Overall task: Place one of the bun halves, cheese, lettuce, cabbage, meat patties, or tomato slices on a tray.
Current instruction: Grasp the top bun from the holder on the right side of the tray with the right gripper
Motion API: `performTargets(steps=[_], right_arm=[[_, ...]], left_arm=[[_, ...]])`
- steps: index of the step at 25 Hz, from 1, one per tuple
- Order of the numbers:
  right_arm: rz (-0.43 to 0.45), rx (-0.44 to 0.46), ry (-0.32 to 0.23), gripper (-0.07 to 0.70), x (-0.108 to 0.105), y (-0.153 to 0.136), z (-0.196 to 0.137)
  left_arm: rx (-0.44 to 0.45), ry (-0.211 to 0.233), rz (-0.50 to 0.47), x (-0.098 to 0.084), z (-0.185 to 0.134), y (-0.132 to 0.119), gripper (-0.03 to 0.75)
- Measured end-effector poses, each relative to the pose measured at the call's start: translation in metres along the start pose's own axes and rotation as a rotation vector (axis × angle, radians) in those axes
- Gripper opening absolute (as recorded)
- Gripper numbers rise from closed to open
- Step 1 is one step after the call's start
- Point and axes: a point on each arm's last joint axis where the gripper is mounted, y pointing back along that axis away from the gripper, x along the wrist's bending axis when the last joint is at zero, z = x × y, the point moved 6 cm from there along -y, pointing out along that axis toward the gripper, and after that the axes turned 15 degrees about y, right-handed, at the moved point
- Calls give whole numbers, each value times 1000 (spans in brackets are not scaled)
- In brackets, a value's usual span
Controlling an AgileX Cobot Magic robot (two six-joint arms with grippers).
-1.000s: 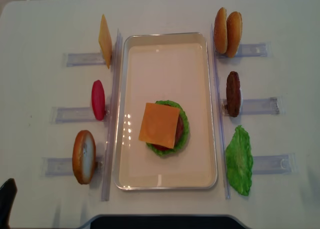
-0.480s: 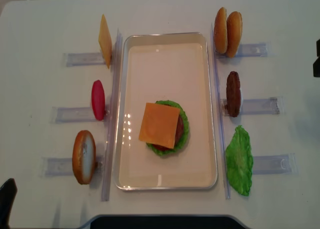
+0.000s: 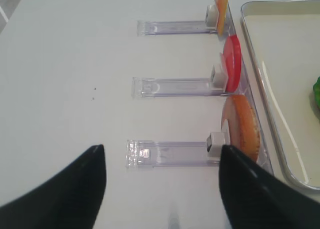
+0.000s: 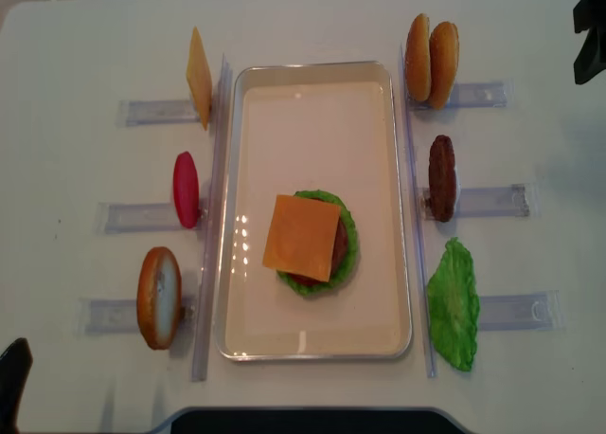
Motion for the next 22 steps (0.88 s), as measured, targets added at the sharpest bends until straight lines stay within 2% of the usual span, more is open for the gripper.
performTargets(steps=[7, 13, 22], right_arm=[[-1, -14, 15, 473, -12, -12, 41], [3, -34, 49, 473, -8, -25, 73], [20, -8, 37, 473, -2, -47, 86]], left_arm=[[0, 0, 0, 0, 0, 0, 535], [0, 0, 0, 0, 0, 0, 535], [0, 0, 0, 0, 0, 0, 535]])
